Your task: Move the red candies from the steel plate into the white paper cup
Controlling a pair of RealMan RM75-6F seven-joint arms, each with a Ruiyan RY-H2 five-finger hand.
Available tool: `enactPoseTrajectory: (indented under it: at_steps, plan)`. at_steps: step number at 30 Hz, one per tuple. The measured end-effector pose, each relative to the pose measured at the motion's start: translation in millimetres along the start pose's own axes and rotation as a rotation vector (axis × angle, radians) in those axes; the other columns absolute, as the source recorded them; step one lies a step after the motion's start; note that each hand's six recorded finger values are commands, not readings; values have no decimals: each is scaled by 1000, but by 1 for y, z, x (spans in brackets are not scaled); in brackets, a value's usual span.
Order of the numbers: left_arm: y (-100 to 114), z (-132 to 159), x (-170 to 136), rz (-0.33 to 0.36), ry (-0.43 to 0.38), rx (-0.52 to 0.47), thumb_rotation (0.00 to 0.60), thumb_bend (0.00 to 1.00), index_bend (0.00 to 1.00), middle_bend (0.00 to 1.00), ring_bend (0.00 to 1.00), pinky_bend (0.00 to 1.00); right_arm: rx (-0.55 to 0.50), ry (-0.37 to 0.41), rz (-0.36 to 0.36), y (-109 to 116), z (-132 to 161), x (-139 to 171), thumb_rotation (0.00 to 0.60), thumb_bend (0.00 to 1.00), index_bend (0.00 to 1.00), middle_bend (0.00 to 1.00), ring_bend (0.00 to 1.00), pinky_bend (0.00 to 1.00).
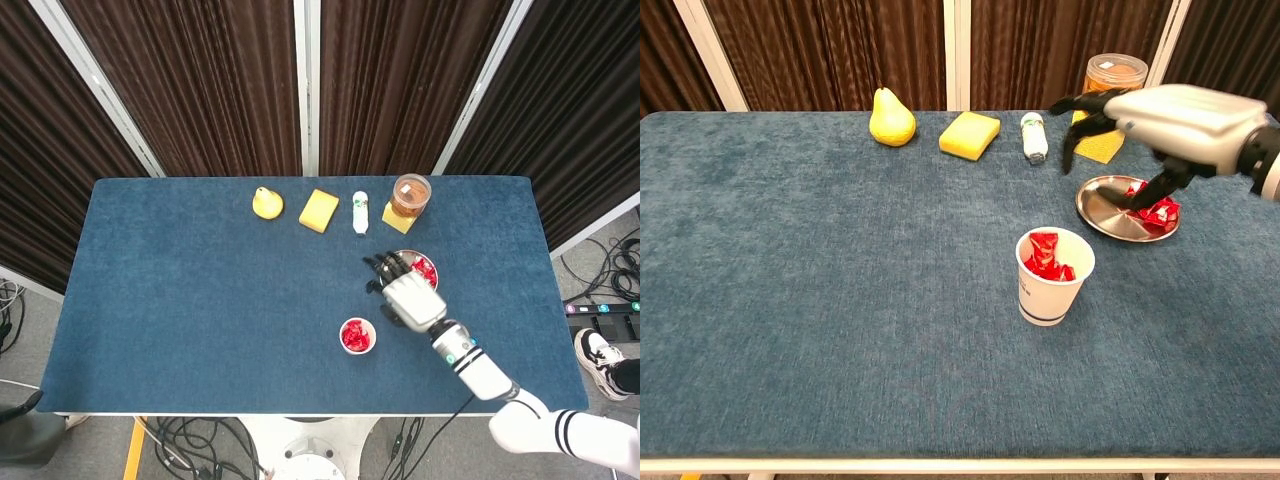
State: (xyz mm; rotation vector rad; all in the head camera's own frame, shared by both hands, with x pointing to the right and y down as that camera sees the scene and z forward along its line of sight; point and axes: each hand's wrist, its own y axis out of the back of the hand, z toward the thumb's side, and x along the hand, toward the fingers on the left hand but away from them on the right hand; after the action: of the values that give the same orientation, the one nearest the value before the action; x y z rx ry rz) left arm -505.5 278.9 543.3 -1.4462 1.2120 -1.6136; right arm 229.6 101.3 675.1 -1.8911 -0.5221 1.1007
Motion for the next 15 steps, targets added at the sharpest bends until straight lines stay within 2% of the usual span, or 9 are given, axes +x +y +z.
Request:
enactPoseTrajectory:
  at_steps: [7, 10, 15]
  plan:
    - [-1, 0, -1, -4, -1, -1, 600, 157, 73, 43, 81, 147, 22, -235, 60, -13, -74, 0, 600, 308, 391, 40, 0, 0]
    - [-1, 0, 0, -4, 0, 0, 600, 157, 73, 43, 81, 147, 29, -289, 87, -22, -91, 3, 600, 306, 396, 41, 0, 0]
    - [-1, 2, 1, -5, -6, 0, 600, 157, 73, 43, 81, 147, 42, -325, 125, -36, -104, 5, 600, 306, 398, 41, 0, 0]
